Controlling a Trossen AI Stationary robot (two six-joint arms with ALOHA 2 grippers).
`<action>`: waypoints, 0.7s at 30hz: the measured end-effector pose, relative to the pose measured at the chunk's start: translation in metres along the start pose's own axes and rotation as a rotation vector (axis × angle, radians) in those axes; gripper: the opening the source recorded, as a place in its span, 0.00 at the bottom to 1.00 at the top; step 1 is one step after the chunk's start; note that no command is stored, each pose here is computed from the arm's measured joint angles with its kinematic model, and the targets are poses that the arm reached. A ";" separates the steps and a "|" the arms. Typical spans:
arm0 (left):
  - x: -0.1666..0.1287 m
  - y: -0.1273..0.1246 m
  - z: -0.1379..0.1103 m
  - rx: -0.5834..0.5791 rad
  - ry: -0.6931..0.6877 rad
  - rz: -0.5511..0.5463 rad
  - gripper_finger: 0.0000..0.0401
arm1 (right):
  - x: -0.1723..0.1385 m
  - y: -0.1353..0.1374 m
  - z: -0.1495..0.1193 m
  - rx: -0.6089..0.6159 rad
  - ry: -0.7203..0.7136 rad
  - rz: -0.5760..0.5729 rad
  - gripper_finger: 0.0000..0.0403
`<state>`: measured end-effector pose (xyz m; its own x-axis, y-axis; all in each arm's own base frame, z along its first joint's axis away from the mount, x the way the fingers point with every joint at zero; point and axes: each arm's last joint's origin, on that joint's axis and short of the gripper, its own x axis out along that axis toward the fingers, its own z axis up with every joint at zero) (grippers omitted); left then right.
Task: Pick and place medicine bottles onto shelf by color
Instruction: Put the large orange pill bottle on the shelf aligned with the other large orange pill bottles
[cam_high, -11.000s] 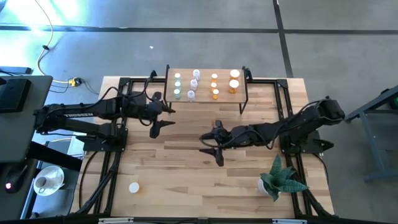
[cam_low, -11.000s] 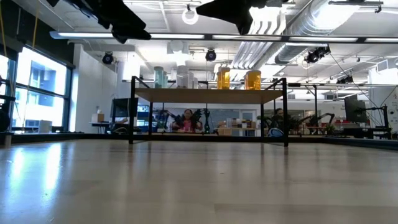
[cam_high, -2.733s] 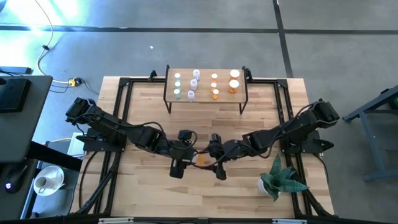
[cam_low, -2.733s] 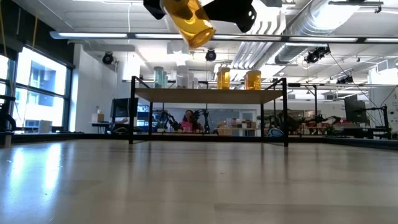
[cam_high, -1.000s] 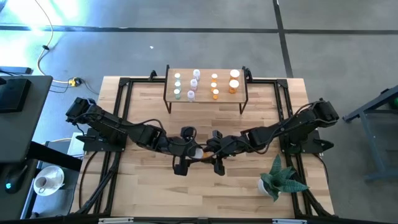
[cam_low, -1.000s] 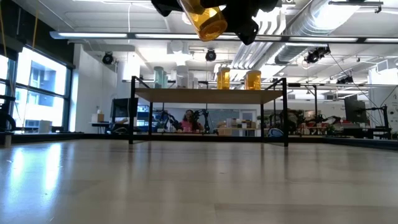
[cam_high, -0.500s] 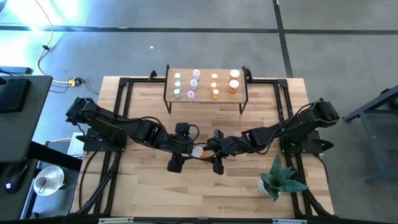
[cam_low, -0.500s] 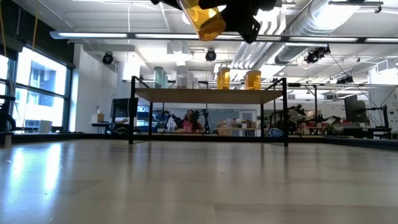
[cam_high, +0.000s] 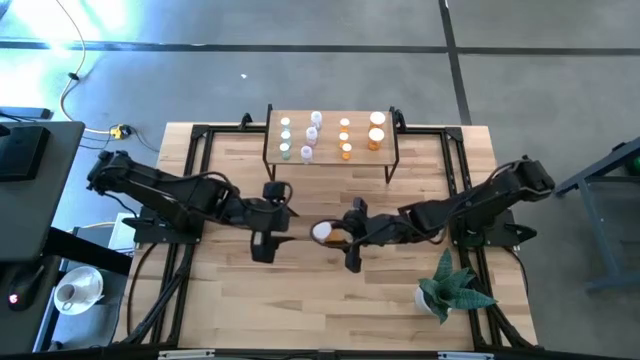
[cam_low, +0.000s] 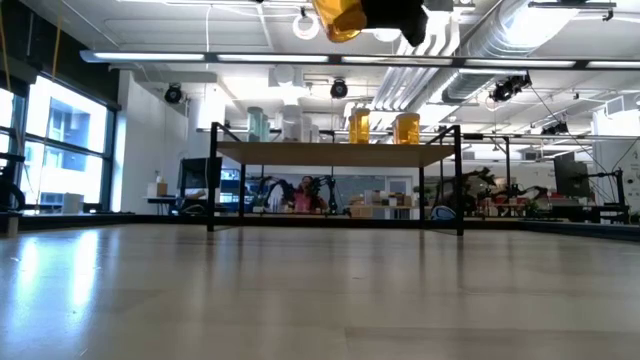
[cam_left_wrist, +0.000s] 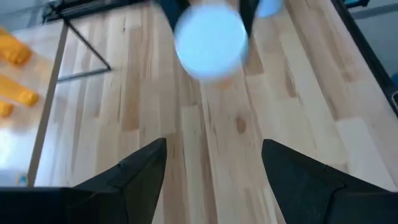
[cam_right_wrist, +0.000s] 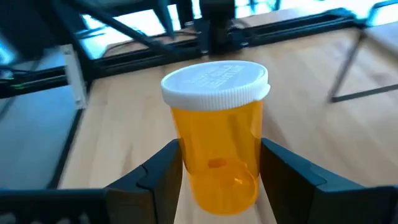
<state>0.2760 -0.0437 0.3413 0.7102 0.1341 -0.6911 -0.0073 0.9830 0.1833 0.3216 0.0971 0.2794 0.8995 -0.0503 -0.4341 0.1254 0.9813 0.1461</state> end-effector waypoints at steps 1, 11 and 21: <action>0.001 0.001 -0.006 -0.007 0.001 0.003 0.63 | -0.003 -0.001 0.001 -0.003 -0.006 -0.018 0.45; 0.016 0.010 -0.063 -0.114 -0.111 0.037 0.63 | -0.049 -0.015 0.030 -0.014 -0.164 -0.194 0.45; 0.032 0.022 -0.107 -0.179 -0.232 0.083 0.64 | -0.102 -0.043 0.046 -0.049 -0.257 -0.524 0.45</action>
<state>0.2233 -0.0044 0.2486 0.8439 0.2027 -0.4966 -0.1811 0.9792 0.0919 0.2435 0.0517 0.3586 0.7960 -0.5687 -0.2072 0.5670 0.8204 -0.0735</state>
